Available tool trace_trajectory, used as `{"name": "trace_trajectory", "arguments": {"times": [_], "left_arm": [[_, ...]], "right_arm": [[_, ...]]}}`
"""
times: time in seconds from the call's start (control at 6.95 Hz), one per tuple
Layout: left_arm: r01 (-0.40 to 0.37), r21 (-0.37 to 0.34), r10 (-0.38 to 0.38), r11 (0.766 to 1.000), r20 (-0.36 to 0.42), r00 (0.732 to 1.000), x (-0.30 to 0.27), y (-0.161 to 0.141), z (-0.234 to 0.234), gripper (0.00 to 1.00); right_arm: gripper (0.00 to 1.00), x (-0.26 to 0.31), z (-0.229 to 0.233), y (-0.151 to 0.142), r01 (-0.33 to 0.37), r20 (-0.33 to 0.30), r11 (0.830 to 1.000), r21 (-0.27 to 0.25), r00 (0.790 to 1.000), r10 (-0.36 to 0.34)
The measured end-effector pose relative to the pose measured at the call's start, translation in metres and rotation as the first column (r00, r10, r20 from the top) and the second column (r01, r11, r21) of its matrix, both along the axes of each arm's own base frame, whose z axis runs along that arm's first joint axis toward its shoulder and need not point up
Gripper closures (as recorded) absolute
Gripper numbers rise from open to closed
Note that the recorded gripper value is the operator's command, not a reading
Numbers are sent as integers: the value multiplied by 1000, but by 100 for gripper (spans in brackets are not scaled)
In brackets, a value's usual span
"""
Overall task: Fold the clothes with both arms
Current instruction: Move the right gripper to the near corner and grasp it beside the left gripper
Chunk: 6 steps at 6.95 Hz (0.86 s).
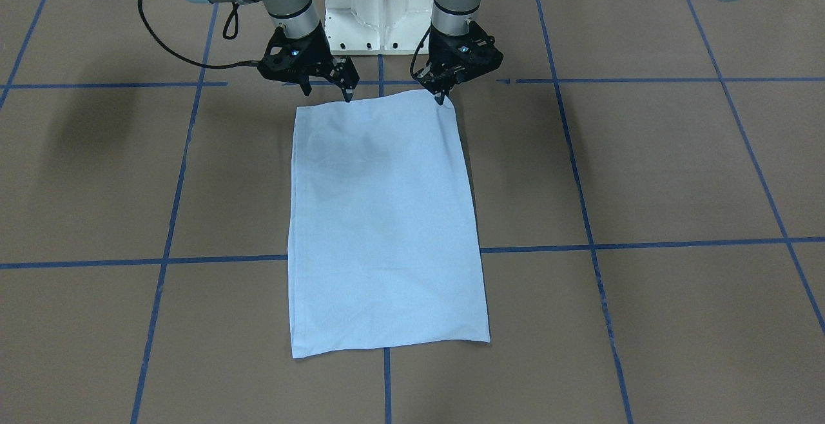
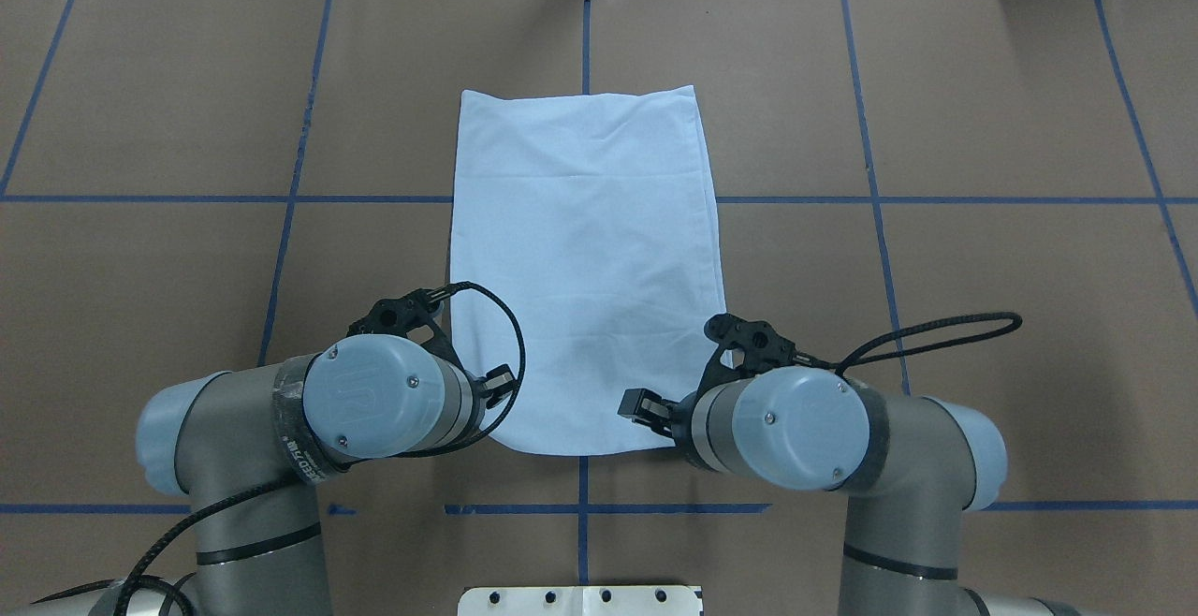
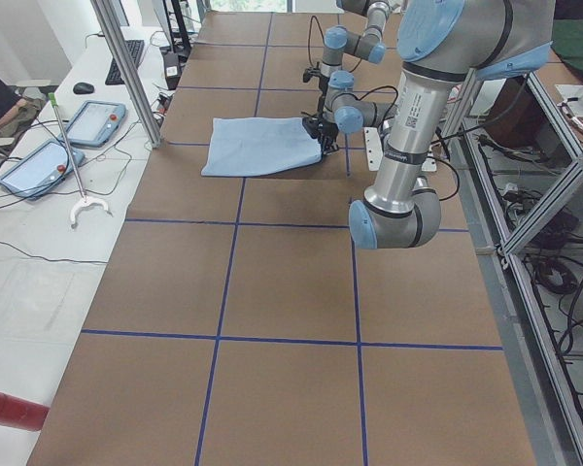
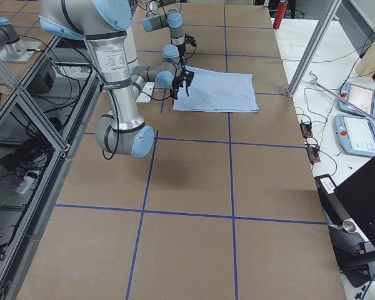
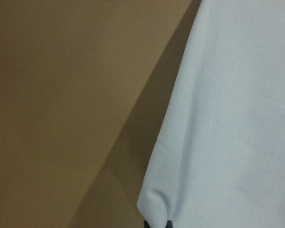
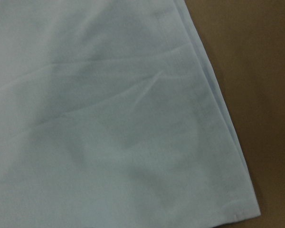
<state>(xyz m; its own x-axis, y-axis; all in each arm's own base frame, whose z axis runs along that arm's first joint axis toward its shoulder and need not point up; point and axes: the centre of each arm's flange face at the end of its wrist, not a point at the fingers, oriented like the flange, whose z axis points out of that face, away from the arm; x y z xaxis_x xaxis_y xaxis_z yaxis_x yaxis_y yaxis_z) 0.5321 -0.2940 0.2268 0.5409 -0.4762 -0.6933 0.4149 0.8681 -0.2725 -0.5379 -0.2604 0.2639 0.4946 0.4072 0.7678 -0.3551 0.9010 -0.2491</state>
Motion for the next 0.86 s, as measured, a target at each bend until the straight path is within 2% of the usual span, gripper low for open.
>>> {"name": "trace_trajectory", "arguments": {"times": [0.14, 0.29, 0.58, 0.86], "left_arm": [[-8, 0, 8, 1000, 0, 1000, 3, 4, 0, 100], [-19, 0, 19, 1000, 0, 1000, 6, 10, 0, 100], [-28, 0, 28, 1000, -3, 1000, 8, 14, -1, 100], [-32, 0, 32, 999, -3, 999, 10, 17, -1, 100]], "right_arm": [[0, -7, 3, 9, -55, -3, 997, -45, 999, 54], [0, -12, 10, 11, -80, -17, 995, -67, 997, 79], [0, -20, 28, 8, -100, -57, 992, -81, 994, 95], [0, -20, 32, 1, -112, -67, 990, -82, 992, 107]]}}
